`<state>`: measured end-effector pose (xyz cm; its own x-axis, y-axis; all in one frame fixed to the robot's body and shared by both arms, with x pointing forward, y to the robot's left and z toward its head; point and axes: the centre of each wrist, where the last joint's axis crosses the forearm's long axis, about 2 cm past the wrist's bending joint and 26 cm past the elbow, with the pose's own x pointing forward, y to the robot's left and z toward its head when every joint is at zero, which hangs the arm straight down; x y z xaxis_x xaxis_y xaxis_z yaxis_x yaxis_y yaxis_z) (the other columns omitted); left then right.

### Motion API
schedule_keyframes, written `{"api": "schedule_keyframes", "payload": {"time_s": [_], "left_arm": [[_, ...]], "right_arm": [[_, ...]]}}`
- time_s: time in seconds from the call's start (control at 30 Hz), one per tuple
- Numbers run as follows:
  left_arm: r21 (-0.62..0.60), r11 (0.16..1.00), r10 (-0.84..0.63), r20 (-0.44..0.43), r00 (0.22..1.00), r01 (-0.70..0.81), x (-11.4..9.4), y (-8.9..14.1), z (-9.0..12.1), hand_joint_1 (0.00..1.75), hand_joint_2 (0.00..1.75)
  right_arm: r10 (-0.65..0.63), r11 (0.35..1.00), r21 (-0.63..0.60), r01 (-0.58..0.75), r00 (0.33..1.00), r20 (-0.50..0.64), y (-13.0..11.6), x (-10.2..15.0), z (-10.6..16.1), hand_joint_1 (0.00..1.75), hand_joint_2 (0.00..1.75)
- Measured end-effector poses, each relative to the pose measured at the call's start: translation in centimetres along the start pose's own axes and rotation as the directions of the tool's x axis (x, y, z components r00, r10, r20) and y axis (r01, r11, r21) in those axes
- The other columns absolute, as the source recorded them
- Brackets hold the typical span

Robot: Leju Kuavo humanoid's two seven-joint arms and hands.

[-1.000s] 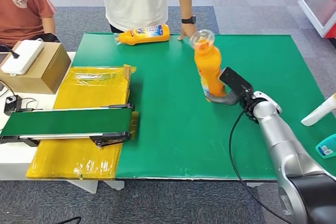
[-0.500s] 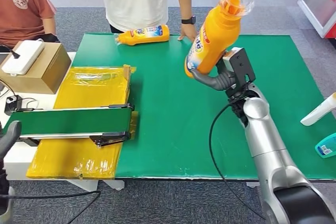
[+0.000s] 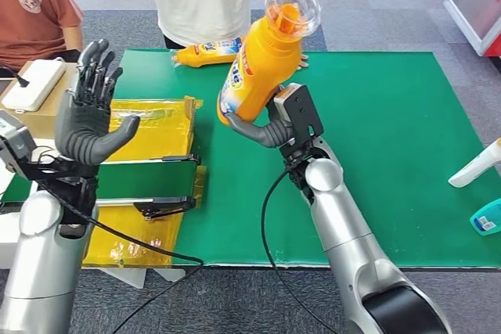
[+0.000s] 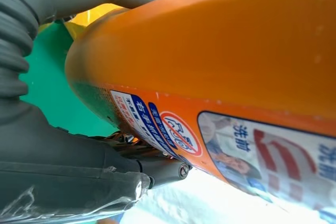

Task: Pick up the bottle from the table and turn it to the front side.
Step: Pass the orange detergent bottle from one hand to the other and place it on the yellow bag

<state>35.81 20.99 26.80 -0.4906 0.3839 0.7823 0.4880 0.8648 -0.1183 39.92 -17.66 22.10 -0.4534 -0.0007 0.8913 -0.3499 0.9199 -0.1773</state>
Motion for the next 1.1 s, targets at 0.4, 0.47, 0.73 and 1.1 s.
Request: {"api": "schedule_keyframes", "payload": {"time_s": [0.4, 0.47, 0.73, 1.1], "left_arm": [[-0.189, 0.982, -0.002, -0.091, 0.996, -0.015, -1.1, -3.3, -2.2, 0.0, 1.75], [-0.249, 0.968, -0.018, -0.116, 0.993, -0.012, -1.5, -4.8, -3.0, 0.0, 1.75], [-0.387, 0.922, -0.089, -0.168, 0.982, 0.017, -2.2, -8.4, -5.2, 0.0, 1.75], [-0.384, 0.915, -0.203, -0.169, 0.964, 0.125, -2.5, -9.5, -6.3, 0.0, 1.75]], "right_arm": [[0.013, 0.999, 0.031, -0.013, 1.0, -0.003, 1.1, -0.3, 0.1, 1.75, 1.75], [0.018, 0.999, 0.045, -0.018, 1.0, 0.002, 1.6, -0.3, 0.0, 1.75, 1.75], [0.034, 0.997, 0.064, -0.034, 0.999, 0.007, 2.6, -0.4, -0.1, 1.75, 1.75], [0.058, 0.992, 0.111, -0.059, 0.998, 0.014, 4.1, -0.5, 0.5, 1.75, 1.75]]}}
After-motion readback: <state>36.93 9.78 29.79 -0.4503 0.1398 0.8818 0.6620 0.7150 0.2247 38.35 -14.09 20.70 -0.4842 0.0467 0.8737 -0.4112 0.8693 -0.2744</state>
